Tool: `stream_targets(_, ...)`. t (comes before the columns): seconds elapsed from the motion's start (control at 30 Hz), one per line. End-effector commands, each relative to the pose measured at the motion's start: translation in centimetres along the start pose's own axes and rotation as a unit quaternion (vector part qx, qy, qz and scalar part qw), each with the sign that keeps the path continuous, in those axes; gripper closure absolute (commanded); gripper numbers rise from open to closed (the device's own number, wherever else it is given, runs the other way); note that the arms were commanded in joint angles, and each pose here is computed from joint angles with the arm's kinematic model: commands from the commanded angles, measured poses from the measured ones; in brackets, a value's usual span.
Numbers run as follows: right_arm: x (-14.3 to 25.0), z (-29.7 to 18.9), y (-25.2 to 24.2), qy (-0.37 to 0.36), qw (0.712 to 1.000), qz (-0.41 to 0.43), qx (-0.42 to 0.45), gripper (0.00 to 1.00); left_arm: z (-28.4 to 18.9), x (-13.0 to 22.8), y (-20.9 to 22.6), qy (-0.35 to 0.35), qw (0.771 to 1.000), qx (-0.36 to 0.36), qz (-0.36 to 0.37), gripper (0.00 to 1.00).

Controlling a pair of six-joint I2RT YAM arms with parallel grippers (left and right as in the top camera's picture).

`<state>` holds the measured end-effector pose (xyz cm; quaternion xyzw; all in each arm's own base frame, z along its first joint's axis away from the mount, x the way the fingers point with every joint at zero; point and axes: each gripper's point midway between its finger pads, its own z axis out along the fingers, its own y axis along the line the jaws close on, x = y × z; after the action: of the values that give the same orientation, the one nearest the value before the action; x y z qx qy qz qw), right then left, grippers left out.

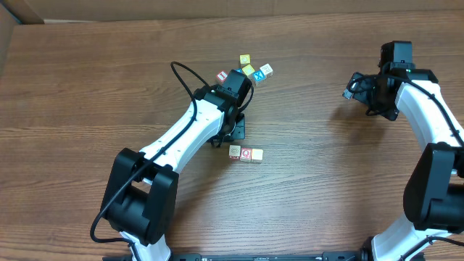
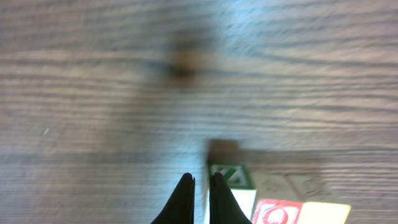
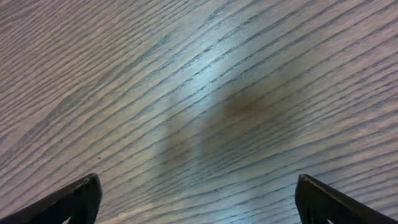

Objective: Flip 3 blocks

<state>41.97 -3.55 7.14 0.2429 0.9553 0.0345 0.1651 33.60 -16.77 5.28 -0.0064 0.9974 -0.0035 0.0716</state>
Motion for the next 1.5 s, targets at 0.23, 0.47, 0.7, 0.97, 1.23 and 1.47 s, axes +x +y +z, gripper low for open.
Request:
stream_targets(0.23,-0.5,-0.2,0.2,-0.008,1.000,-0.002,-0.002,0.00,0.9,0.7,1.3,0.006,0.999,-0.033,-0.013,0.96)
stream_targets(0.47,-0.5,-0.2,0.2,-0.008,1.000,-0.002,-0.002,0.00,2.1,1.1,1.2,0.003,1.000,-0.029,0.004,0.96)
stream_targets(0.7,-0.5,-0.2,0.2,-0.008,1.000,-0.002,-0.002,0.00,3.9,2.1,0.2,0.007,1.000,0.008,0.017,0.96)
stream_targets(0.97,-0.5,-0.2,0.2,-0.008,1.000,-0.002,-0.002,0.00,3.8,2.3,-1.0,0.015,0.998,0.041,0.044,0.96)
stream_targets(1.23,-0.5,-0.2,0.2,-0.008,1.000,-0.002,-0.002,0.00,3.8,2.4,-0.5,0.015,0.998,0.029,0.046,0.96)
stream_targets(1.47,-0.5,-0.2,0.2,-0.008,1.000,-0.002,-0.002,0.00,2.4,1.1,0.4,-0.012,1.000,0.000,0.010,0.96)
